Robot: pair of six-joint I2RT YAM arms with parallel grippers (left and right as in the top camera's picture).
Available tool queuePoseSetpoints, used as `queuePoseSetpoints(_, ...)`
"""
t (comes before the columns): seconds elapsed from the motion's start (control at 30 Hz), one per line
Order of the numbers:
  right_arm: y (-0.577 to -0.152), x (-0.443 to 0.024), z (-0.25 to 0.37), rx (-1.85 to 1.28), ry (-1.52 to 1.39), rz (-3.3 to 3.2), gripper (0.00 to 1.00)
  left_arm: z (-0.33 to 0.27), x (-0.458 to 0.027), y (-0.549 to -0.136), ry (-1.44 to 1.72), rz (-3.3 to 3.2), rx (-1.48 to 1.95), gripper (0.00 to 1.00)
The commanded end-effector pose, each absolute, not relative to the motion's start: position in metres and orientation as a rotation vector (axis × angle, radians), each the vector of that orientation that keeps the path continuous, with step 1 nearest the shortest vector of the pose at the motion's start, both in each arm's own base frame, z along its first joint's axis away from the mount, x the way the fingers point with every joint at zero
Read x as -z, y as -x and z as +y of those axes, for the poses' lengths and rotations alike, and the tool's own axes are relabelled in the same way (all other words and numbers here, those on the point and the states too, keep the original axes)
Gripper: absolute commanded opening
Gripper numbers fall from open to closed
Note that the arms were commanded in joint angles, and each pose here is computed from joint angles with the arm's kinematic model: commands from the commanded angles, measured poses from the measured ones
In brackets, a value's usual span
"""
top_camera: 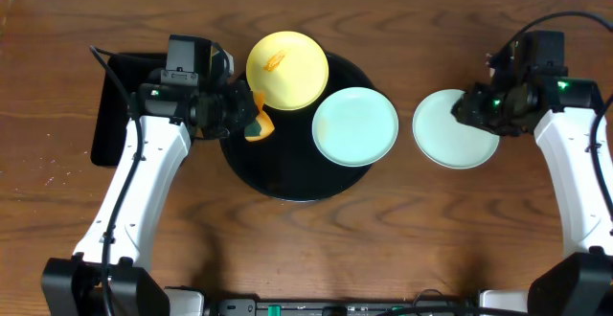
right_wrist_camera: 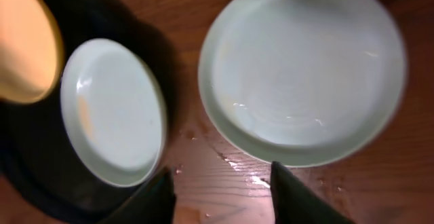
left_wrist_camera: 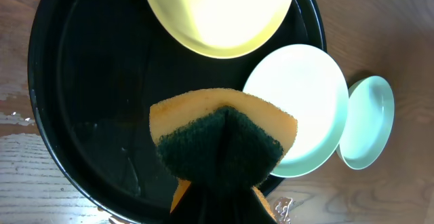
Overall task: Clean dirty plates on tray and stack at the side
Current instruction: 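Grip the green plate rim again with the right gripper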
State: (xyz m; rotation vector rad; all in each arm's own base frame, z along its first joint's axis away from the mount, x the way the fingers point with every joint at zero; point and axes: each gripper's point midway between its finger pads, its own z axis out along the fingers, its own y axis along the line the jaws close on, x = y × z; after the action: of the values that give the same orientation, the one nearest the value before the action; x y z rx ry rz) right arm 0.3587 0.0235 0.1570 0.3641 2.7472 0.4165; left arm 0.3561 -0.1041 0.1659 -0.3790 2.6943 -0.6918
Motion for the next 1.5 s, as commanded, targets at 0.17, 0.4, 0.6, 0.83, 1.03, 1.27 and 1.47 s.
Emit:
queuePoseSetpoints(0.17,-0.358,-0.166,0.054,-0.640,-0.252,2.718,0.62,-0.102,-0.166,-0.356,0.360,2.693,0.674,0.07)
queuePoseSetpoints(0.4,-0.359,-0.174,0.070,-0.765,-0.135,2.677,0.48,-0.102,-0.166,-0.356,0.360,2.692,0.674,0.07)
queuePoseSetpoints(0.6,-0.356,-0.192,0.095,-0.965,0.051,2.587,0.01,-0.102,-0.166,-0.356,0.360,2.692,0.674,0.07)
queuePoseSetpoints(0.83,-0.350,-0.208,0.112,-1.138,0.140,2.508,0.83,-0.102,-0.166,-0.356,0.360,2.692,0.674,0.07)
queuePoseSetpoints(1.03,-0.349,-0.211,0.115,-1.161,0.148,2.495,0.01,-0.102,-0.166,-0.356,0.360,2.692,0.674,0.07)
queuePoseSetpoints(1.27,-0.351,-0.211,0.115,-1.158,0.153,2.489,0.01,-0.099,-0.164,-0.356,0.366,2.692,0.649,0.08)
queuePoseSetpoints(1.47,-0.352,-0.210,0.114,-1.143,0.155,2.489,0.88,-0.099,-0.164,-0.356,0.367,2.692,0.649,0.07)
